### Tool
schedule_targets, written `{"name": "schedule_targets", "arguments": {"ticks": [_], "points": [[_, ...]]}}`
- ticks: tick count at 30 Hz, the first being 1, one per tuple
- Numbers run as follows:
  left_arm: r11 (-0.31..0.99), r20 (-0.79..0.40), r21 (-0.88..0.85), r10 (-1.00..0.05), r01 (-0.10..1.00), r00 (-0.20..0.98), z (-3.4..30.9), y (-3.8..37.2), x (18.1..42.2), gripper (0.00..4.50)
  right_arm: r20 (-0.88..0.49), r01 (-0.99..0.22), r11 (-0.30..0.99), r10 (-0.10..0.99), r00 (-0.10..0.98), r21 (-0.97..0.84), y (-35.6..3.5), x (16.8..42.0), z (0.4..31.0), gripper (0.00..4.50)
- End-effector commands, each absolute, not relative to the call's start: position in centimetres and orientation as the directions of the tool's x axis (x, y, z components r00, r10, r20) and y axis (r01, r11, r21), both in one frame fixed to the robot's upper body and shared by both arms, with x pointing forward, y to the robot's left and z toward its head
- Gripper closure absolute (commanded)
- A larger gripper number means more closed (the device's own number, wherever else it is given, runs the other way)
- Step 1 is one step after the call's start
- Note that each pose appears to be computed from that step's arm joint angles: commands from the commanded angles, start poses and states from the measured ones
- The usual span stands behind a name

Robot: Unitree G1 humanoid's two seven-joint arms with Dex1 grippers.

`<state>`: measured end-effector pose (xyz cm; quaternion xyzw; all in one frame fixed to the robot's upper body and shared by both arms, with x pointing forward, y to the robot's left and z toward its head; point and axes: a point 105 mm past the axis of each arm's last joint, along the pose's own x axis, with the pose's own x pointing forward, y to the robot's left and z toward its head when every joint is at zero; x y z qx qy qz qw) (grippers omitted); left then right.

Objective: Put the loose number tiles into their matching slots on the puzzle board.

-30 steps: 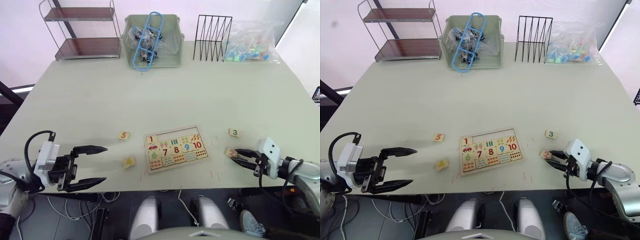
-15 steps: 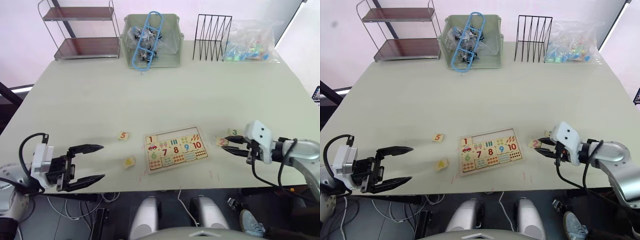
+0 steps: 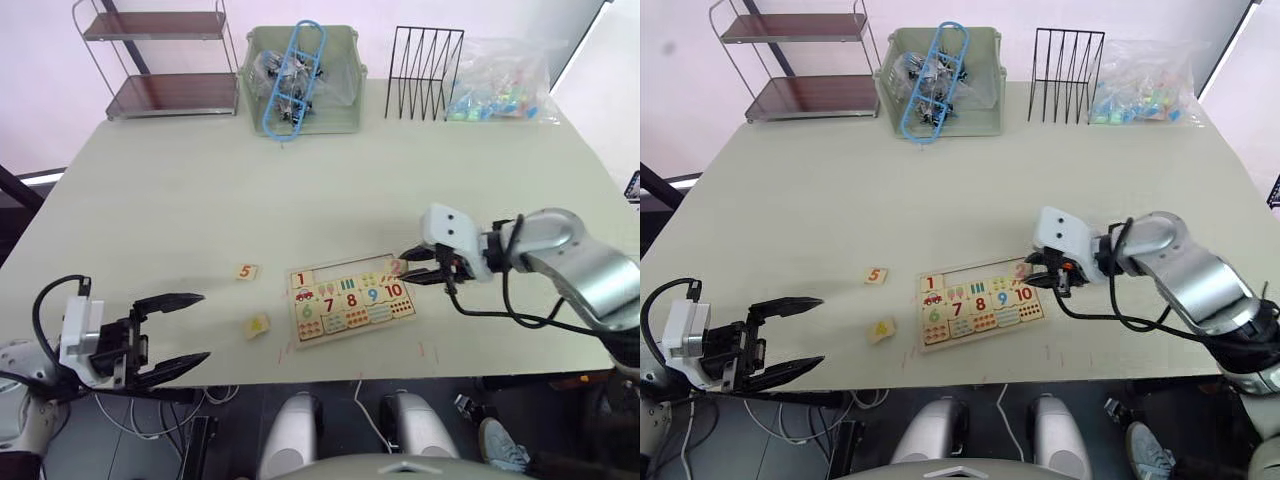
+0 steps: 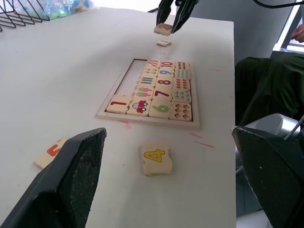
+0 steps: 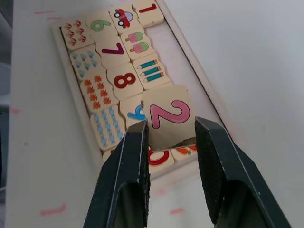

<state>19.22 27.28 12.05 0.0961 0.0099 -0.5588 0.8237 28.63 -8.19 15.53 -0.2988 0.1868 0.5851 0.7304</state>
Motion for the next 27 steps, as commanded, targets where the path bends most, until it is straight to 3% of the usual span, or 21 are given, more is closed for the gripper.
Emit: {"name": "schedule_targets", "arguments": {"ticks": [1,13,27], "points": [[0.346,-0.123,0.177,-0.921,0.921,0.369,12.5,27.2,18.7,0.00,-0.652,-0.967,0.083,0.723,0.226,-0.243,-6.3,29.3,16.2,3.67],[0.376,-0.120,0.180,-0.909,0.909,0.400,12.3,27.3,18.3,0.00,-0.727,-0.967,-0.006,0.661,0.186,-0.253,-1.4,30.9,16.7,3.67],[0.443,-0.096,0.206,-0.878,0.872,0.469,12.9,27.2,18.1,0.00,-0.782,-0.970,-0.079,0.608,0.137,-0.231,2.8,31.1,16.1,3.67]]}}
